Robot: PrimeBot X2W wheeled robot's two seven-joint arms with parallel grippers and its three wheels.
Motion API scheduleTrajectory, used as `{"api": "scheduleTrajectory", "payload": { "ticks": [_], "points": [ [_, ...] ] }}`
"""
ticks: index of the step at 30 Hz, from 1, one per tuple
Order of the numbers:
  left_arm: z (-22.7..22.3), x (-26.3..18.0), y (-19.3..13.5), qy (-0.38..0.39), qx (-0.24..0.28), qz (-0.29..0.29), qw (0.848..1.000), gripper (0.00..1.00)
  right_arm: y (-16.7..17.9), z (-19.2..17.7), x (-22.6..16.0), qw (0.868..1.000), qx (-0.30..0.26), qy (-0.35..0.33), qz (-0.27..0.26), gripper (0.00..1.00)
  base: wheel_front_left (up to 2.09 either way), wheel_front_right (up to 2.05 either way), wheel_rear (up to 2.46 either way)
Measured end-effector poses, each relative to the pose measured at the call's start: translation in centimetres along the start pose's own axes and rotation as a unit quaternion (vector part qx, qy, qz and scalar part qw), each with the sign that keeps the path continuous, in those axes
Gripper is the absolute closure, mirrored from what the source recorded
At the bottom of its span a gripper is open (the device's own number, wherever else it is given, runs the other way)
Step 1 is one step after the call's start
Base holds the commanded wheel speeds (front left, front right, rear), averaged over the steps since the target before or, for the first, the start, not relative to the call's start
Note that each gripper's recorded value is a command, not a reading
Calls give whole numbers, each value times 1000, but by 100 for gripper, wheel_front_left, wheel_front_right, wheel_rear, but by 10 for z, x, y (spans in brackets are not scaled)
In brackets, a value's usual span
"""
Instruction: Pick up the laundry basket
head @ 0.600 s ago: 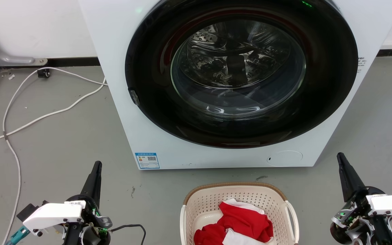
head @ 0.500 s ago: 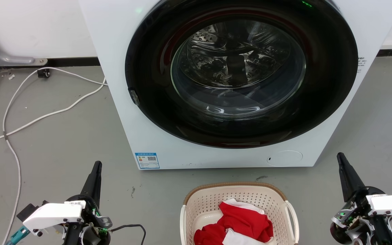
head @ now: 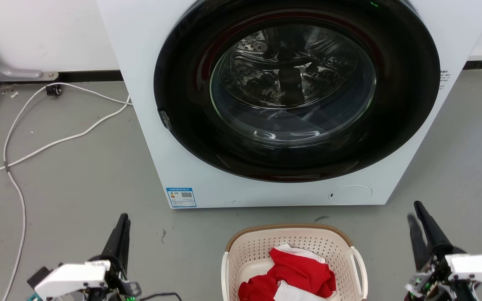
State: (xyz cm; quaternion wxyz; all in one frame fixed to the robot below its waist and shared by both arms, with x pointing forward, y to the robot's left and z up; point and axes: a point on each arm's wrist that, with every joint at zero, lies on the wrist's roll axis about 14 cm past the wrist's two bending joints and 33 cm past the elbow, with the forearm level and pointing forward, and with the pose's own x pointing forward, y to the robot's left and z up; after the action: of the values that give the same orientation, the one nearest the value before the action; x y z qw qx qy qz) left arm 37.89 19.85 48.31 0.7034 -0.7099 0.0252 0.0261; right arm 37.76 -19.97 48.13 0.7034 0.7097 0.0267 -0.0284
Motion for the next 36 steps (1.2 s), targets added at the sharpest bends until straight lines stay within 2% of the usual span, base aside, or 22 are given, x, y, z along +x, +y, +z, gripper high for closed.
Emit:
{"api": "scheduleTrajectory", "payload": {
  "ticks": [5, 15, 25, 36],
  "points": [
    [2, -4, 6, -8, 14, 9, 1000, 0, -7, 2, -4, 1000, -16, -7, -11, 0, 0, 0, 0],
    [3, -1, -7, -18, 104, 4, 994, 0, 9, -4, -2, 989, -147, -5, 10, 0, 0, 0, 0],
    [-3, -2, -12, -20, 211, 7, 977, 0, 18, -11, -5, 962, -273, -2, 25, 0, 0, 0, 0],
    [-5, -2, -21, -33, 295, -1, 955, 0, 25, -15, -8, 928, -371, -7, 41, 0, 0, 0, 0]
  ]
}}
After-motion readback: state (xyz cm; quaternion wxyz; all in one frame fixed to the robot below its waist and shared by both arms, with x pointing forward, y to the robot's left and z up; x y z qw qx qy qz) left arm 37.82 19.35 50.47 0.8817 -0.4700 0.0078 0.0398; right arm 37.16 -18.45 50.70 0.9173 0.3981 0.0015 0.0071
